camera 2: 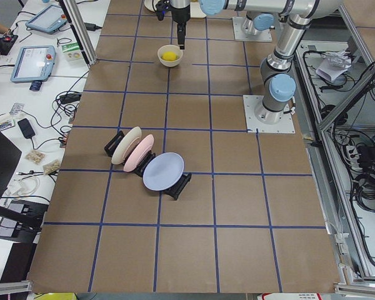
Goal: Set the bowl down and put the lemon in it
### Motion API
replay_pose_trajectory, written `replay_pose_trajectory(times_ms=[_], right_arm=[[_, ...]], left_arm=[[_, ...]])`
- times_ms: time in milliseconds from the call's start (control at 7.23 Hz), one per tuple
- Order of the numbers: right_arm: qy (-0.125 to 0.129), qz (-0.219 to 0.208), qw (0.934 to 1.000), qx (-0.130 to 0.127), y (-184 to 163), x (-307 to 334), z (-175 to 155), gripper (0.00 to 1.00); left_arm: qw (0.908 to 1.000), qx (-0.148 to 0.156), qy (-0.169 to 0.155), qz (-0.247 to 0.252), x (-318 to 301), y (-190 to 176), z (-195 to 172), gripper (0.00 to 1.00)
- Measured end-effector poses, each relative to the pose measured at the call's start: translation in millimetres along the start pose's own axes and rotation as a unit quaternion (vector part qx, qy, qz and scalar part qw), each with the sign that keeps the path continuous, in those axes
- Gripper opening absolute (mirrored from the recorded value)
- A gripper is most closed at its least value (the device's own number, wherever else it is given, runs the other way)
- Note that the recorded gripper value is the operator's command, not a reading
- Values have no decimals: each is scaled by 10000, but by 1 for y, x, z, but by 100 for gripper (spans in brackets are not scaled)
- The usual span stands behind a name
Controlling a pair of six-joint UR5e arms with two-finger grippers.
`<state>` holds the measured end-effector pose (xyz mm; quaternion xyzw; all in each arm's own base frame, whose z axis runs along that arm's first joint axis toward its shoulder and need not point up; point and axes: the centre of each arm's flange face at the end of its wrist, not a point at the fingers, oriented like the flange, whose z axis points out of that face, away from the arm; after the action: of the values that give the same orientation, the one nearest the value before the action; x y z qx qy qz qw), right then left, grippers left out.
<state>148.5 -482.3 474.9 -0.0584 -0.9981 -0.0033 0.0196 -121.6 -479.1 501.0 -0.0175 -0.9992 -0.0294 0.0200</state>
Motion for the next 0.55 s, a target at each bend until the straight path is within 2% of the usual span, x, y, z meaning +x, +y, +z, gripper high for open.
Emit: replay_pose_trajectory(times_ms=[277,553], right_arm=[[-61,-69,9999,-109,3,0,1,100],[-199,-233,9995,-114,4,0,-2,100]], left_arm=[[10000,5,2,-4,0,0,0,100],[10000,8,4,-1,0,0,0,100]])
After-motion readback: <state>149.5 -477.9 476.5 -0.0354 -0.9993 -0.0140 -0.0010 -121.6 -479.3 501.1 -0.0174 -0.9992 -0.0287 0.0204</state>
